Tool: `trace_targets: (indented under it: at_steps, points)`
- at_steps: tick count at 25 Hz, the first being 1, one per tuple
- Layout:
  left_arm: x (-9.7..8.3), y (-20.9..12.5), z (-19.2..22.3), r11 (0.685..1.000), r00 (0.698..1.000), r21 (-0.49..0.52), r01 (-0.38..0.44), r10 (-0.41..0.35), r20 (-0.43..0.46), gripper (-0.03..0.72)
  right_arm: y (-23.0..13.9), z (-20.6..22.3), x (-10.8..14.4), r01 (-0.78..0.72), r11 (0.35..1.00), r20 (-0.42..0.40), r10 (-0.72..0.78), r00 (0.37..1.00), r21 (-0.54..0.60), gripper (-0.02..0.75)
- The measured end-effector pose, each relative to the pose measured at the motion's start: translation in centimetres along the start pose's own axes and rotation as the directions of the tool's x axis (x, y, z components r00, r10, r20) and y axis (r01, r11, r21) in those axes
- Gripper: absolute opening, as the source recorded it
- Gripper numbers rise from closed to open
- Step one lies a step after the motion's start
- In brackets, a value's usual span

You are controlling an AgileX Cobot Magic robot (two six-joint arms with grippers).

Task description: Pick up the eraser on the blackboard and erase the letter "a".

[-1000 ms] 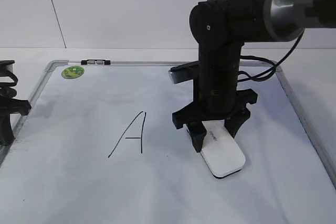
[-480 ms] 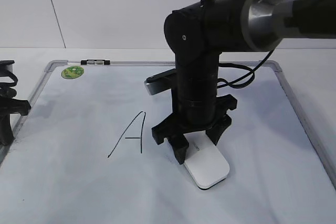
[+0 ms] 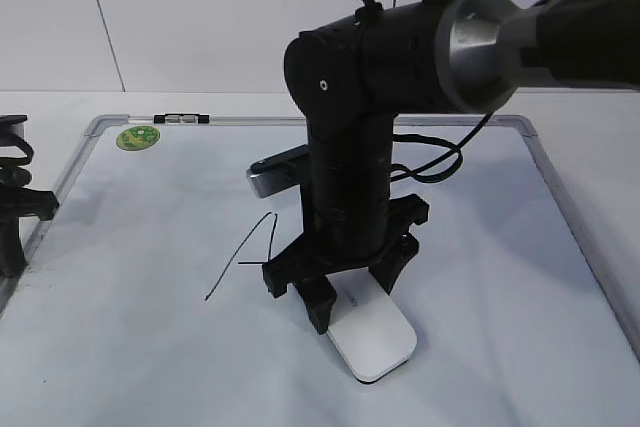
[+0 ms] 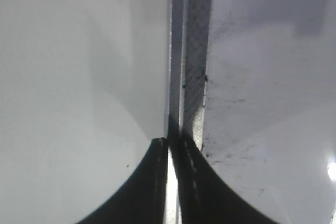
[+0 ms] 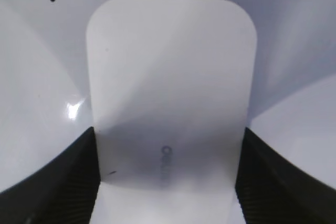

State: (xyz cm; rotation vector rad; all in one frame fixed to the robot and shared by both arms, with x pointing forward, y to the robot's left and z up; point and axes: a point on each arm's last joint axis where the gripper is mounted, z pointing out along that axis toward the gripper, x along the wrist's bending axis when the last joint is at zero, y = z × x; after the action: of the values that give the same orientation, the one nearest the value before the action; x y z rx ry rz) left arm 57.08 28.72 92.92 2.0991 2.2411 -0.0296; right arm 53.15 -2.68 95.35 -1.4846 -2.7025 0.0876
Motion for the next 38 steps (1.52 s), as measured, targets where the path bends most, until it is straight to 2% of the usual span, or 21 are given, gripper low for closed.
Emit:
trace_targets:
  at_steps: [16, 28, 32, 38]
  points:
    - [0.0, 0.0, 0.0, 1.0, 1.0, 0.0, 0.001, -0.001, 0.001, 0.029, -0.4, -1.2, -0.1, -0.003, 0.999, 0.049, 0.005, 0.999, -0.041, 0.561]
    - [0.0, 0.0, 0.0, 1.0, 1.0, 0.0, 0.001, -0.001, 0.001, 0.029, -2.7, -8.2, -0.9, -0.031, 0.973, 0.071, 0.049, 0.996, -0.23, 0.561]
    - [0.0, 0.0, 0.0, 1.0, 1.0, 0.0, 0.001, -0.001, 0.001, 0.029, -4.1, -11.3, -1.7, -0.057, 0.942, 0.111, 0.099, 0.989, -0.331, 0.561]
    - [0.0, 0.0, 0.0, 1.0, 1.0, 0.0, 0.001, -0.001, 0.001, 0.032, -7.5, -16.5, -2.9, -0.108, 0.871, 0.116, 0.185, 0.976, -0.48, 0.561]
